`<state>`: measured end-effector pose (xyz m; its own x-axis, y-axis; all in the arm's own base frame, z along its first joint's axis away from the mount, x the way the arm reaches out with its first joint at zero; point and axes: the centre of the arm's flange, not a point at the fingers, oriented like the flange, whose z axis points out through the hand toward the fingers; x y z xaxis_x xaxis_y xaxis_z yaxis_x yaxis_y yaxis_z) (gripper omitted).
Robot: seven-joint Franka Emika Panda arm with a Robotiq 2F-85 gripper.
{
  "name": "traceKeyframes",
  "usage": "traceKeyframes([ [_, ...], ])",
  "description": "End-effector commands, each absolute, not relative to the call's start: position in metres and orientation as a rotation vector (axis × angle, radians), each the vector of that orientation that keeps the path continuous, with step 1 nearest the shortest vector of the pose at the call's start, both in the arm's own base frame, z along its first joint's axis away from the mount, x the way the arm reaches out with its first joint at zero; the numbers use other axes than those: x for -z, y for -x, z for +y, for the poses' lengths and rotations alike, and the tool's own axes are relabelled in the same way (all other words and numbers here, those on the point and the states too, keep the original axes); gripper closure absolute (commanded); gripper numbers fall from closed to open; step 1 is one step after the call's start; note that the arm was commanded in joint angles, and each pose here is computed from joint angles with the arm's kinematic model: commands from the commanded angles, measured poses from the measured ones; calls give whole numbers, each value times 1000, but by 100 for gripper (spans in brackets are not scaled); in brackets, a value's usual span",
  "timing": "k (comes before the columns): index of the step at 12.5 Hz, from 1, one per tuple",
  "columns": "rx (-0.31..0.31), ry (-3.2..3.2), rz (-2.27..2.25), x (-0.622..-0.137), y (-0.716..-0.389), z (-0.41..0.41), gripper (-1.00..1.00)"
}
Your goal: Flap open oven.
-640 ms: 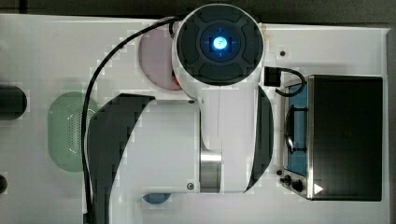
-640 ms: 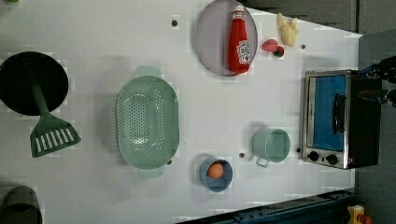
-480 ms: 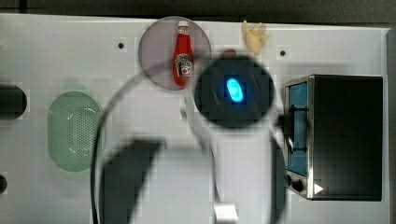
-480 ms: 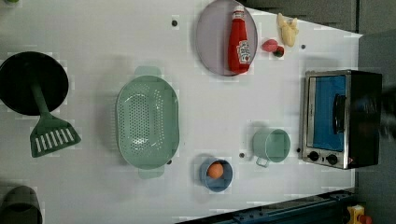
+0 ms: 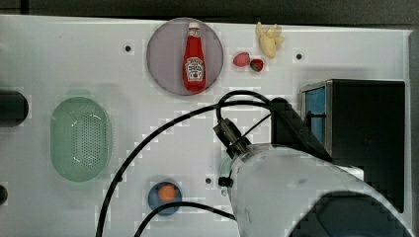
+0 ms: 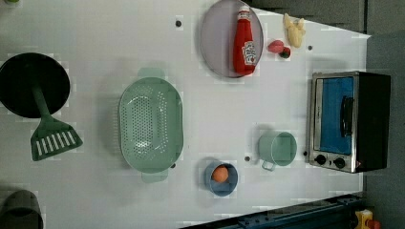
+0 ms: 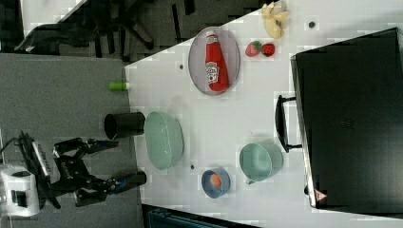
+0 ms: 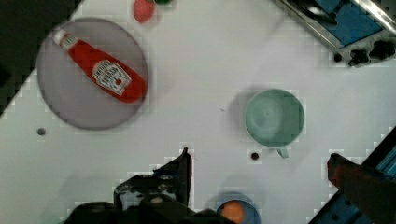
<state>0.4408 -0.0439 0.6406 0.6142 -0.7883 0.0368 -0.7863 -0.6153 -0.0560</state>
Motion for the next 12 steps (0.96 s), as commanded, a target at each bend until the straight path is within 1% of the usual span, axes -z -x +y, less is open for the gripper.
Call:
traceKeyframes([
  [1, -4, 2798, 1395, -612, -451, -39, -65],
  [4, -10, 2799, 1397, -610, -451, -40, 9],
  [6, -32, 2801, 1402, -603, -450, -43, 55],
  [7, -47, 2803, 1402, -598, -449, -46, 65],
  [9, -93, 2856, 1292, -584, -446, -57, 65],
  [11, -143, 2954, 1050, -566, -441, -76, 65],
  [12, -152, 3009, 933, -557, -438, -88, 65],
])
